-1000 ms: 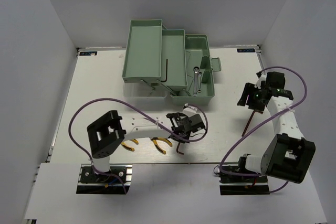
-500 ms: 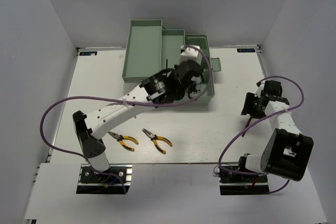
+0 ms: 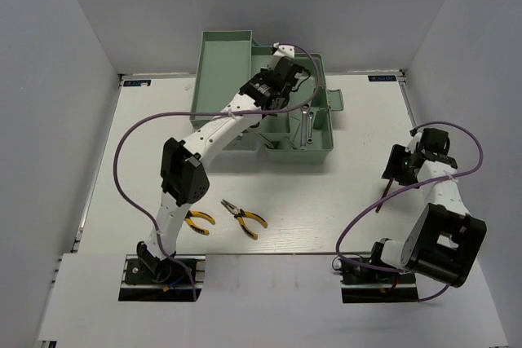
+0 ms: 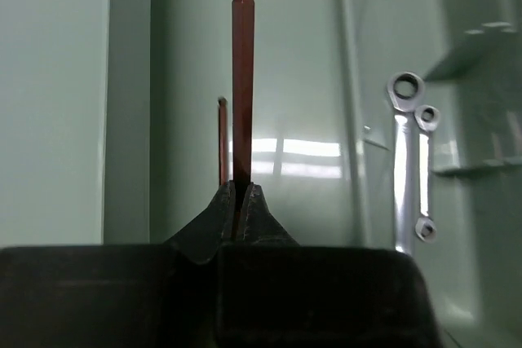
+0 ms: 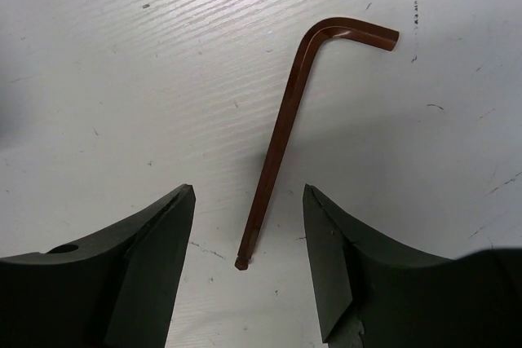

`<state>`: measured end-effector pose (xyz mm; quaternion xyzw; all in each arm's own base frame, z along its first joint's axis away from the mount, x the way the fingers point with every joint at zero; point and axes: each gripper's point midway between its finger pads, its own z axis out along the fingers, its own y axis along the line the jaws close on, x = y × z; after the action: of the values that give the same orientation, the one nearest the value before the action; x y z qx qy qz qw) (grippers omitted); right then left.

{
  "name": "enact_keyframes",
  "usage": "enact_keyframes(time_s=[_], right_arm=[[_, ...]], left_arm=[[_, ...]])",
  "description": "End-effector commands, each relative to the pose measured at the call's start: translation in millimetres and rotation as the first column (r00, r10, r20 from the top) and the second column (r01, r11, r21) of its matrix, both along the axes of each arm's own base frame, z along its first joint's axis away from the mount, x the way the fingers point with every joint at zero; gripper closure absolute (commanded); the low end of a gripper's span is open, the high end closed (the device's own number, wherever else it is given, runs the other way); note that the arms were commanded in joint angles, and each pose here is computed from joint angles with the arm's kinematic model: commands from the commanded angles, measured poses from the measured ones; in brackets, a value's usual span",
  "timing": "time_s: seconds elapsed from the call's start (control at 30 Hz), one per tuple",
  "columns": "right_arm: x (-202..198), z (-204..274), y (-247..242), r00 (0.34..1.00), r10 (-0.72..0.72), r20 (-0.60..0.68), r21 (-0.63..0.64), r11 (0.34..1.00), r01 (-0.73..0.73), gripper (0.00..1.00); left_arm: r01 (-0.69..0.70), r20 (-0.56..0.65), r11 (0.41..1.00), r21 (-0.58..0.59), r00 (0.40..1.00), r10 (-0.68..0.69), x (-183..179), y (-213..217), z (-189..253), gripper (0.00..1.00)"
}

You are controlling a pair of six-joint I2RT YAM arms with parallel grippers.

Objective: Sort the tools into containers

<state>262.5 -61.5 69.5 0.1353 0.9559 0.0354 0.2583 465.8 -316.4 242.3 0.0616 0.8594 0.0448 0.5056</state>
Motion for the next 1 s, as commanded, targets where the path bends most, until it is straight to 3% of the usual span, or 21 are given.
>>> enact_keyframes(time_s=[0.0,0.03,0.1,0.13,0.23,0.27,0.37,0.67,0.93,0.97], right_arm=[[-0.4,6.0,-1.9,1.000,0.001,0.031,0.014,1.000,-0.001,0.38],[-2.2,4.8,-2.9,1.000,-0.006,0.024,0.021,1.000,0.006,0.38],[-3.6,3.0,-0.5,1.000,-0.001,0.019,0.043,0.999,0.000,0.38],[-3.7,1.1,-1.0,1.000,-0.004,0.011,0.052,0.999,0.003,0.38],[-6.1,-10.7,2.3,0.999,0.008,-0.031,0.075,0.997,-0.005,0.38],[-4.7,-15.7,1.5,0.999,0.008,-0.043,0.081,0.997,-0.005,0.38],[-5.1,-28.7,0.6,0.996,0.008,-0.084,0.082,0.997,-0.001,0.38],[-0.3,-50.1,-16.3,0.992,-0.016,-0.124,-0.001,1.000,0.016,0.41],[5.3,-75.3,-19.4,0.976,0.030,-0.215,-0.093,0.994,-0.051,0.46],[5.6,-76.6,-19.7,0.975,0.040,-0.220,-0.108,0.992,-0.065,0.49]], left_arm=[[0.000,0.062,0.999,-0.037,0.998,0.003,21.7,12.5,33.3,1.00],[0.003,0.051,1.000,-0.025,0.999,-0.002,25.7,15.5,27.8,0.98],[0.017,0.046,0.999,-0.045,0.999,-0.015,31.6,15.1,26.1,0.85],[0.007,0.046,0.999,-0.045,0.999,-0.005,34.8,20.4,26.1,0.66],[-0.001,0.043,0.999,-0.039,0.999,0.003,40.3,29.3,25.7,0.30],[0.003,0.050,0.999,-0.037,0.999,-0.001,39.3,30.6,30.8,0.26],[0.020,0.077,0.998,-0.062,0.997,-0.015,40.0,32.8,47.9,0.17],[0.184,0.140,0.964,-0.190,0.977,-0.159,18.9,13.7,103.0,0.16],[0.293,0.192,0.914,-0.281,0.950,-0.245,-50.4,27.8,149.8,0.16],[0.294,0.136,0.919,-0.264,0.954,-0.266,-61.0,32.8,120.6,0.16]])
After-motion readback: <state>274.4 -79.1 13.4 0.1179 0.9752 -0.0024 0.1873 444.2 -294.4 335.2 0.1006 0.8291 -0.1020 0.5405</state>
